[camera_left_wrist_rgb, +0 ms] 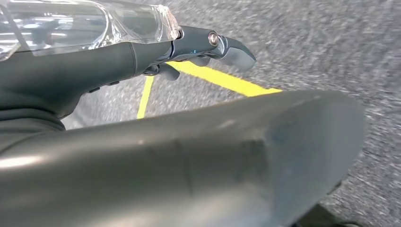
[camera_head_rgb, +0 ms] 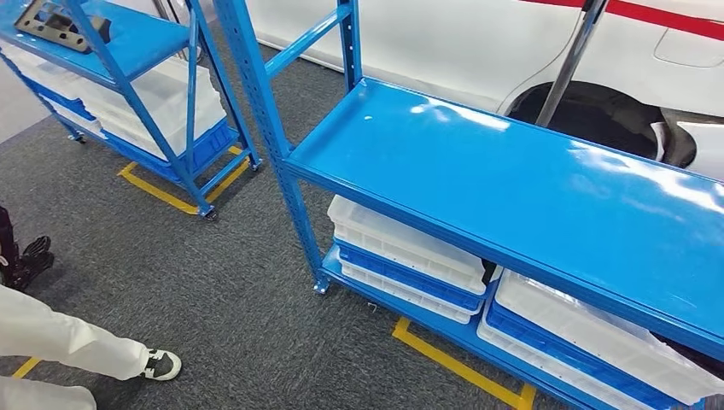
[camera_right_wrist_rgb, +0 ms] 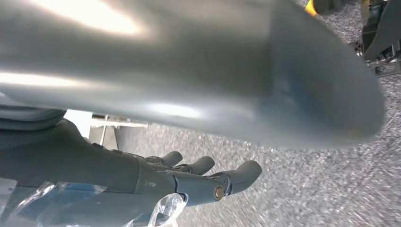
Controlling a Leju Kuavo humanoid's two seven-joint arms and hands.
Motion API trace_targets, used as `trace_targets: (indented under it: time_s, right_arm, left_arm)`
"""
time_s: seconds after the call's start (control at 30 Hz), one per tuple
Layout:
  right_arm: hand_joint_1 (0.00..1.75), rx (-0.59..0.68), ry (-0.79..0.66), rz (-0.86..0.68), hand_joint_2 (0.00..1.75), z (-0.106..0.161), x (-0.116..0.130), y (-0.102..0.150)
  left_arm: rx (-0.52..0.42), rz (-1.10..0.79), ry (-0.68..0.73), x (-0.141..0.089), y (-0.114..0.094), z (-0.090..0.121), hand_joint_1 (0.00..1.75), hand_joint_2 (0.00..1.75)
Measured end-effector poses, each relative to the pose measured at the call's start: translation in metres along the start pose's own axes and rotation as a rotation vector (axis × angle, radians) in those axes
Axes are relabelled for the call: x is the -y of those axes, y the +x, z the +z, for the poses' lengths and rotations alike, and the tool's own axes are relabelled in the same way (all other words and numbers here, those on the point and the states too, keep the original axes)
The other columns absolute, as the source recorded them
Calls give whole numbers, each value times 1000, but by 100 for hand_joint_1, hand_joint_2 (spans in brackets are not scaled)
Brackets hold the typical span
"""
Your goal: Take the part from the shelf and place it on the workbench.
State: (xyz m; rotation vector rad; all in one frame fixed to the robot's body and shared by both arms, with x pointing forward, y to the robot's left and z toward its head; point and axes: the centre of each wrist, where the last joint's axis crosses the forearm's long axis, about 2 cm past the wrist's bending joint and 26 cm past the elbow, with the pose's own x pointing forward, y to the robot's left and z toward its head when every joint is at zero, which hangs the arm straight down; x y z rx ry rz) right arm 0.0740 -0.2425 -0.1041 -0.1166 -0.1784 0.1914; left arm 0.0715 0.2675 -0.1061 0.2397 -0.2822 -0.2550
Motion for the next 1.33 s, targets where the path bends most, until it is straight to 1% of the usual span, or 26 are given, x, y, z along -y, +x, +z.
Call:
trace_targets:
  time_s: [0.27,0.43,0.77,0.97,1.33]
  right_arm:
    - [0,-11,-3,-2,0,0,0,-4]
    - [0,-12,-5,-5,0,0,0,-4]
    - [0,-8,-14,-10,0,0,2,-3]
    - [0,-6,-18,-10,0,-1,3,-3]
    - [0,-10,-18,-11,0,-1,3,-4]
  left_arm:
    - [7,2,2,0,4,0,0,0]
    - [-2,1,-3,2,-1,1,0,0]
    - [11,3,-10,2,5,0,0,0]
    - [5,1,-20,4,0,1,0,0]
    - [10,3,-24,6,4,1,0,0]
